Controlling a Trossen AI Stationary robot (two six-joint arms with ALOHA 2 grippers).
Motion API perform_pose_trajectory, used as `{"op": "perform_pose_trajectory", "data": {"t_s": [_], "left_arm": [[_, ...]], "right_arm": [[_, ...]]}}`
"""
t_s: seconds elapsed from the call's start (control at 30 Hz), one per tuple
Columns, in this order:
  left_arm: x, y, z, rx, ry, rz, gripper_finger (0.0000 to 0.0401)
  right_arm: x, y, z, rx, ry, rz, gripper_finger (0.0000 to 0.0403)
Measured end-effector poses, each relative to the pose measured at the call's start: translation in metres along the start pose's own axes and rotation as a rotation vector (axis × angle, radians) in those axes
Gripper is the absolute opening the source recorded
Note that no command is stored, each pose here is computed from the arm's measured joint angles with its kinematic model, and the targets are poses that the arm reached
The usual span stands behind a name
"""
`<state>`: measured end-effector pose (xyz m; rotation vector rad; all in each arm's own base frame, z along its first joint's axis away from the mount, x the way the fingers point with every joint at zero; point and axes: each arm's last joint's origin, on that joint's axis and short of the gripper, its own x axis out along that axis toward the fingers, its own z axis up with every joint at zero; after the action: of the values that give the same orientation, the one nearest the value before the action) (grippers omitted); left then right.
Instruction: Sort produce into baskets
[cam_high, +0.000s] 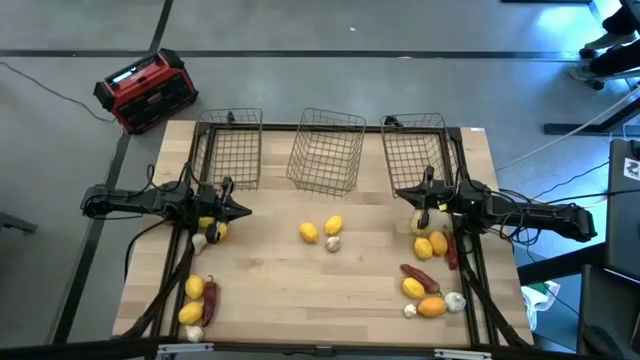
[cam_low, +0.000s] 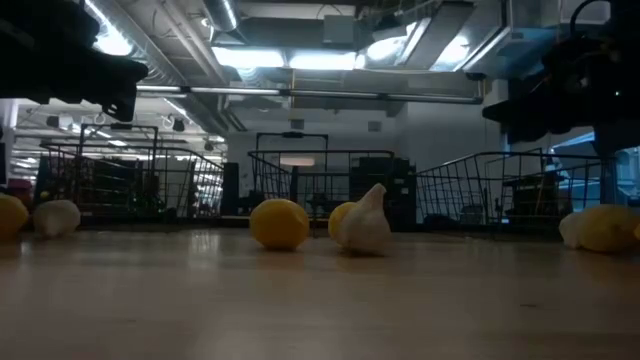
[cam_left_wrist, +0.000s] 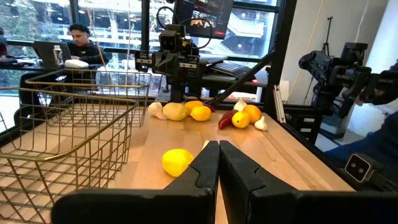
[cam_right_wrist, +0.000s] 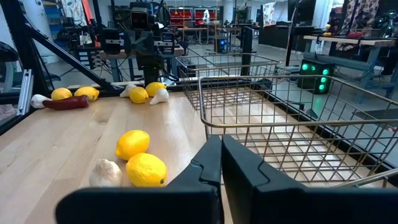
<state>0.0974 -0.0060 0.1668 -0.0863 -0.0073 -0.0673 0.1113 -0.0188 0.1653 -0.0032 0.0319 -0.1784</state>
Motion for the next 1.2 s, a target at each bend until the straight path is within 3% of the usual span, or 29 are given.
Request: {"op": "perform_pose_trajectory", "data": {"t_s": [0.07,0.2,0.47,0.57,0.73,0.87,1.03,1.2], "left_arm": [[0.0,0.0,0.0,0.013,0.0,0.001,0.0008],[0.0,0.0,0.0,0.19,0.0,0.011,0.0008],[0.0,0.001,0.0,0.209,0.001,0.03,0.0008],[0.0,0.001,0.002,0.132,-0.021,0.03,0.0008],[-0.001,0.0,0.014,-0.203,-0.153,0.006,0.0008],[-0.004,0.0,0.027,-0.336,-0.3,0.004,0.0008],[-0.009,0.002,0.042,-0.378,-0.483,0.078,0.0008],[-0.003,0.003,0.045,-0.375,-0.468,0.121,0.0008]], "right_arm": [[0.0,0.0,0.0,0.0,0.0,0.0,0.0014],[0.0,0.0,0.0,0.0,0.0,0.0,0.0014],[0.0,0.0,0.0,0.0,0.0,0.0,0.0014],[0.0,0.0,0.0,0.0,-0.003,0.0,0.0014],[0.0,0.0,0.003,0.001,-0.028,0.0,0.0014],[0.0,0.0,0.004,0.049,-0.036,0.001,0.0014],[0.0,0.0,0.002,0.138,-0.024,0.005,0.0014],[0.0,0.001,0.002,0.141,-0.017,0.043,0.0014]]}}
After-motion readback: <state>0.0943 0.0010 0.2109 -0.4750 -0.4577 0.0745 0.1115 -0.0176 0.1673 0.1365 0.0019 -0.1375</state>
